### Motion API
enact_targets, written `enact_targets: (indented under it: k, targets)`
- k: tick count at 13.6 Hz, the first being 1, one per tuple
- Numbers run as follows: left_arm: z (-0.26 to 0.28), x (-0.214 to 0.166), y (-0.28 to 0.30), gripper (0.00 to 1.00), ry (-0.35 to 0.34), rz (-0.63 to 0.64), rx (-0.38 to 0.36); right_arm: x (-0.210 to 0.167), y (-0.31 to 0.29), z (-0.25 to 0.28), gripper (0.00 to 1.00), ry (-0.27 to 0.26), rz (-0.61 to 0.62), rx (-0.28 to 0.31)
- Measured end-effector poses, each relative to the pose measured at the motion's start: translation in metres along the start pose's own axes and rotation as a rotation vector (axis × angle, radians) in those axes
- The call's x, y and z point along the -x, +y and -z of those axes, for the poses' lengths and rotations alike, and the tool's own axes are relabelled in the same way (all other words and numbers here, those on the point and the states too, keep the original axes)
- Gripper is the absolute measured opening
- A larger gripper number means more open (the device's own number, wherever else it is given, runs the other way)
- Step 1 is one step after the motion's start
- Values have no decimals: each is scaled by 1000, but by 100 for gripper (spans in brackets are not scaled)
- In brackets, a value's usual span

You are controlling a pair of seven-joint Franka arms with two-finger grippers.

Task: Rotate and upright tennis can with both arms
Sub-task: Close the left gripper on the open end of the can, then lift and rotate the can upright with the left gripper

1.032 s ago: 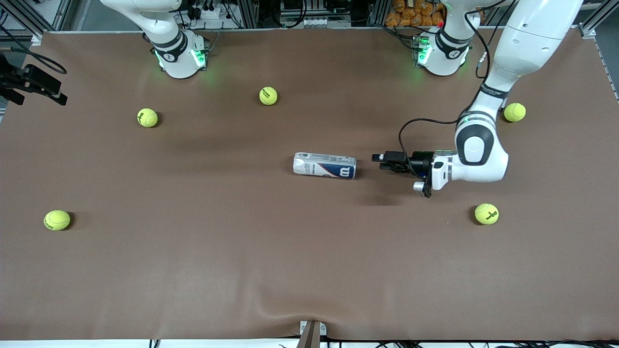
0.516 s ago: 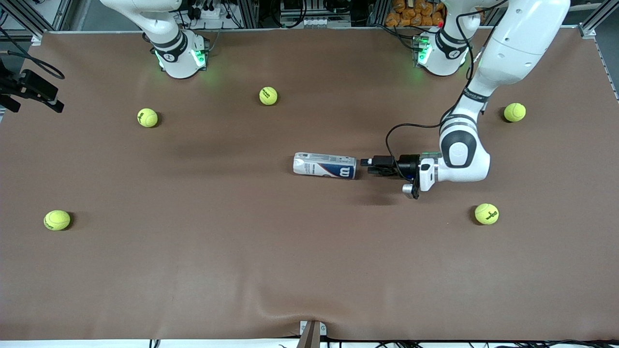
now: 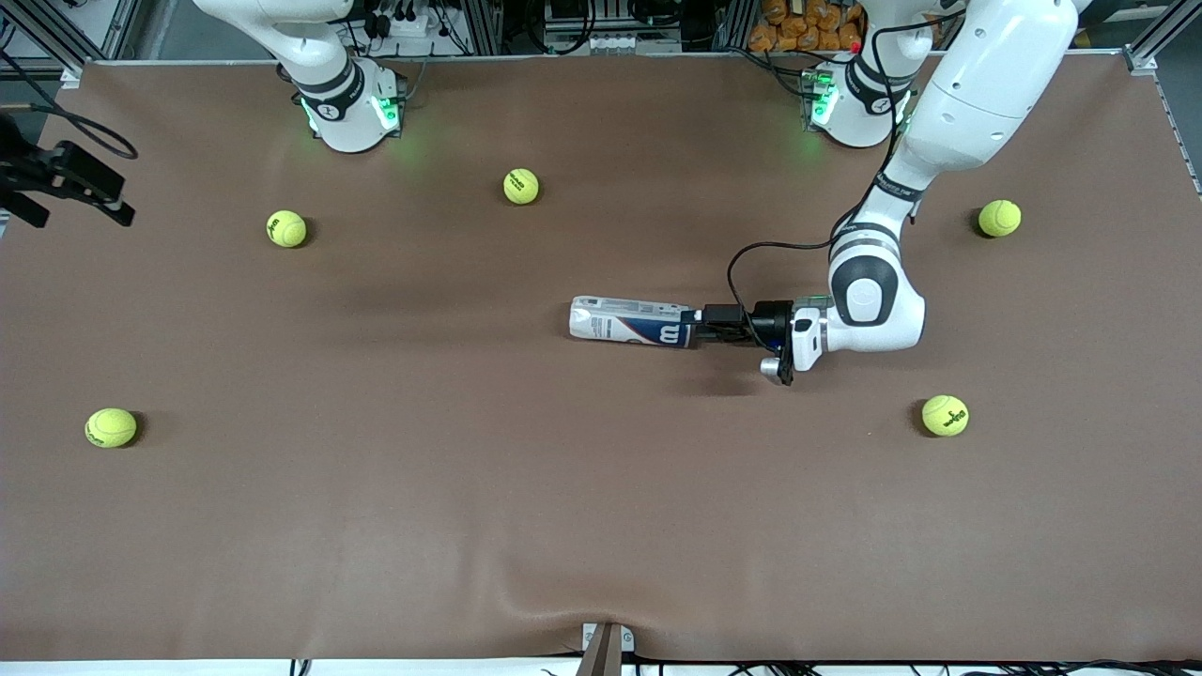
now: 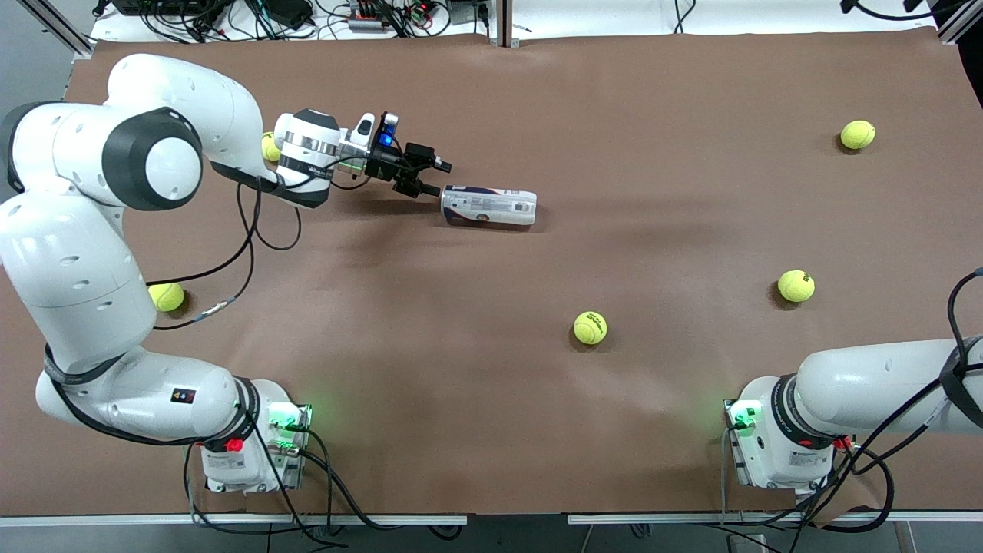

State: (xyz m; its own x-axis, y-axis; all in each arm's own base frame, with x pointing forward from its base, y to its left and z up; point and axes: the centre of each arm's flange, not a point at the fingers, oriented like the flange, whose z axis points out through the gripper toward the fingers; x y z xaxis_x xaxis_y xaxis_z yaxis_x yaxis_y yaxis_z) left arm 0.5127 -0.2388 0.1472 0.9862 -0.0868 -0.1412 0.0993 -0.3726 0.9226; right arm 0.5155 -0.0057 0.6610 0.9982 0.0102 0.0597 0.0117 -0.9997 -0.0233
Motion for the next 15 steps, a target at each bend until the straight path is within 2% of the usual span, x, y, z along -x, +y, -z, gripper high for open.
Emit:
enact_targets:
  k: [3, 4, 11, 12, 15]
  targets:
    - [-14, 4, -1, 99, 10, -11, 24, 0, -4, 0, 100, 3, 5, 0]
    - [-18, 5, -4, 93, 13, -31, 30, 0, 0, 1, 100, 3, -2, 0]
    - [-24, 5, -19, 13, 29, -83, 38, 0, 10, 1, 100, 3, -20, 0]
    - [-24, 3, -16, 7, 30, -87, 43, 0, 9, 0, 100, 2, -19, 0]
    - [-22, -3, 0, 5, 35, -63, 52, 0, 9, 0, 100, 1, -19, 0]
